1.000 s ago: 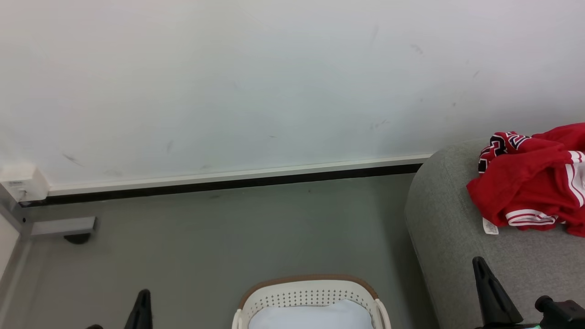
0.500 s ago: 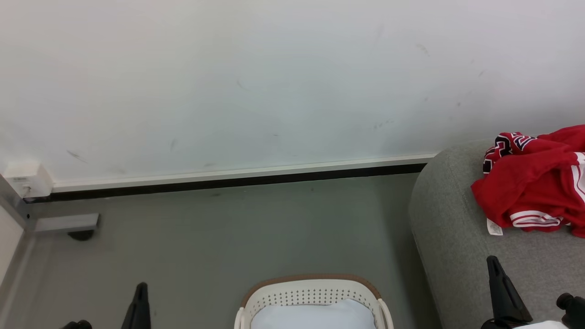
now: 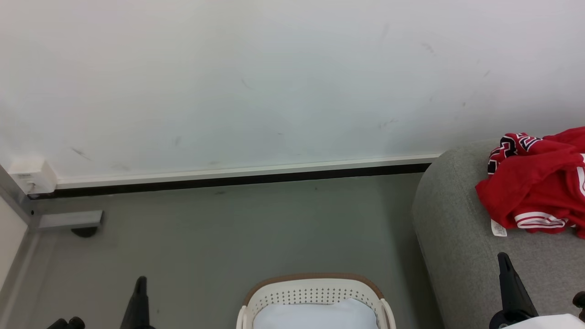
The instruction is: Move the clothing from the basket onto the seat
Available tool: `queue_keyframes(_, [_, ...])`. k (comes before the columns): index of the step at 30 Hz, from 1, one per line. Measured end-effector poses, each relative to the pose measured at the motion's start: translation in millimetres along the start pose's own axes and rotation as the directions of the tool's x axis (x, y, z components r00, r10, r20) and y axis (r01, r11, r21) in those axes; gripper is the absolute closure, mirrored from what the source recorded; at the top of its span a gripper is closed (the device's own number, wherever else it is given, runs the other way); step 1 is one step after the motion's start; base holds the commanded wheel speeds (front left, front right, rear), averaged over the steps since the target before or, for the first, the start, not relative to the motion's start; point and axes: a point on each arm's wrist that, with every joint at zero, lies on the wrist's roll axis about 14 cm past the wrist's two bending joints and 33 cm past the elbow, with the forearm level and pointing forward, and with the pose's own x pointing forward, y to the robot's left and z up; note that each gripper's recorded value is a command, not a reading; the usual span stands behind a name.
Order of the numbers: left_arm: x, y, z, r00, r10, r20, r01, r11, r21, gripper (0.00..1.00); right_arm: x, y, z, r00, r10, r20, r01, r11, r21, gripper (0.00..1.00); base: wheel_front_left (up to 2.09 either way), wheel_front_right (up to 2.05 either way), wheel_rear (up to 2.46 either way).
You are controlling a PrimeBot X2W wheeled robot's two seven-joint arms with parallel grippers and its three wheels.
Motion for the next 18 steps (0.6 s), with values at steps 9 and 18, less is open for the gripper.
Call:
queue_keyframes(9, [3.2,-0.9,2.9,1.000,0.002,-0.003,-0.002,0.993,-0.118,1.00,4.3,-1.9,2.6,1.000,-0.014,0.000,0.014,0.993,0.113,1.00,0.00,0.00,0.00])
queue_keyframes(18, [5.3,-1.1,5.4,1.000,0.001,-0.004,-0.002,0.975,-0.223,1.00,7.9,-3.1,4.2,1.000,-0.024,0.000,0.023,0.977,0.213,1.00,0.00,0.00,0.00])
